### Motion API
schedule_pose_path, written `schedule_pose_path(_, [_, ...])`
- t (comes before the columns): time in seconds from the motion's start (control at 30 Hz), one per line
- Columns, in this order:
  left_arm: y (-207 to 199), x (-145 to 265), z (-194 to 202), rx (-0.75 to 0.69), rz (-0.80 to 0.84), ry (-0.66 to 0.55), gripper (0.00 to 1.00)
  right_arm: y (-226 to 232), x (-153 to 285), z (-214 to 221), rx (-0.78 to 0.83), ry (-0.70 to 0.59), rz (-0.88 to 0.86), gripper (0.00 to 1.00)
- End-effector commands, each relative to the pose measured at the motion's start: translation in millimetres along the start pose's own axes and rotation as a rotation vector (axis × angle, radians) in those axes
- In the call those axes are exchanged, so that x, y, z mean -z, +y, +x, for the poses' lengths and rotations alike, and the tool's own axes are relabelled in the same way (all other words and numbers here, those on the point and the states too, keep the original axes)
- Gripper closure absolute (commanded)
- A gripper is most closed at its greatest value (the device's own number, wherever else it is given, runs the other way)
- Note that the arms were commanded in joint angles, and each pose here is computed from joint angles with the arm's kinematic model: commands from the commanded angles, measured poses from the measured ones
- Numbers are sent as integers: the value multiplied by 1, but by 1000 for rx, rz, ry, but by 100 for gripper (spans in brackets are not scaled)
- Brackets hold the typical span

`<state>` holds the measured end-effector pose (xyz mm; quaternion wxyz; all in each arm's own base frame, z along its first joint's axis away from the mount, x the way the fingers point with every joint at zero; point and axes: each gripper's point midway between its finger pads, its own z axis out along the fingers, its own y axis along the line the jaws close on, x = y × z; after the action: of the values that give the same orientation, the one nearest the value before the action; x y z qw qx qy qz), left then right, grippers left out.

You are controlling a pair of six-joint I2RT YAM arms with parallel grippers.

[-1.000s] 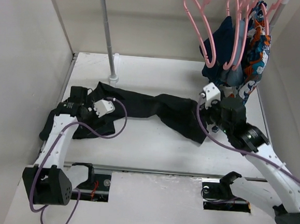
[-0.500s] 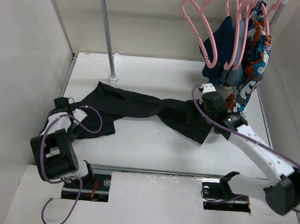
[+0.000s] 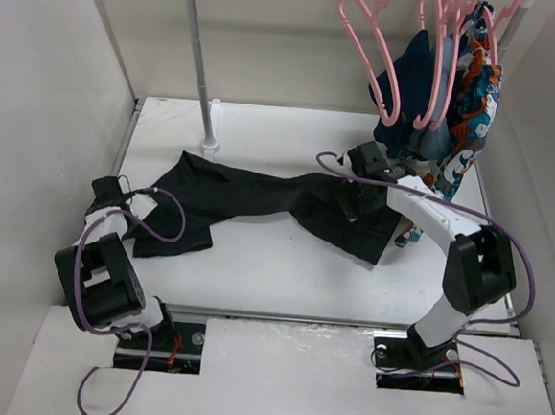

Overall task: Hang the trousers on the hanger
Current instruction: Flatten out the trousers at the center of the board.

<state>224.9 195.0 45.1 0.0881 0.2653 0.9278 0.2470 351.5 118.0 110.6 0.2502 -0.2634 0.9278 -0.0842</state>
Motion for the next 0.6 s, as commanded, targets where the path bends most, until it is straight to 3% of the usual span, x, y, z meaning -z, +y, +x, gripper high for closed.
schedule_pose_path(0.0, [-5, -1, -4, 1, 33, -26, 95, -21, 6, -13, 61, -12, 48, 0])
schedule_pose_path(0.03, [-3, 4, -4, 4, 20, -34, 100, -20, 1, -13, 65, 4, 44, 0])
schedule_pose_path(0.2, [24, 33, -21, 38, -9, -109, 100, -8, 19, -36, 153, -45, -6, 0])
schedule_pose_path(0.3, [1, 58, -12, -57, 173, -95, 100, 15, 55, -54, 209, -160, -77, 0])
schedule_pose_path(0.33, [-42, 73, 5, -136, 379, -62, 91, 24, 64, -60, 223, -209, -112, 0])
schedule_pose_path(0.37, [-58, 81, 15, -243, 472, -53, 82, 29, 72, -63, 225, -248, -132, 0])
schedule_pose_path(0.4, [-78, 90, 24, -304, 563, -27, 71, 26, 92, -75, 209, -341, -136, 0])
schedule_pose_path(0.47, [-107, 94, 55, -345, 638, 139, 54, 17, 105, -84, 152, -421, -138, 0])
schedule_pose_path(0.53, [-113, 92, 68, -372, 638, 207, 50, 4, 113, -96, 84, -498, -120, 0])
schedule_pose_path(0.57, [-107, 89, 58, -339, 607, 173, 50, -3, 113, -96, 70, -510, -107, 0])
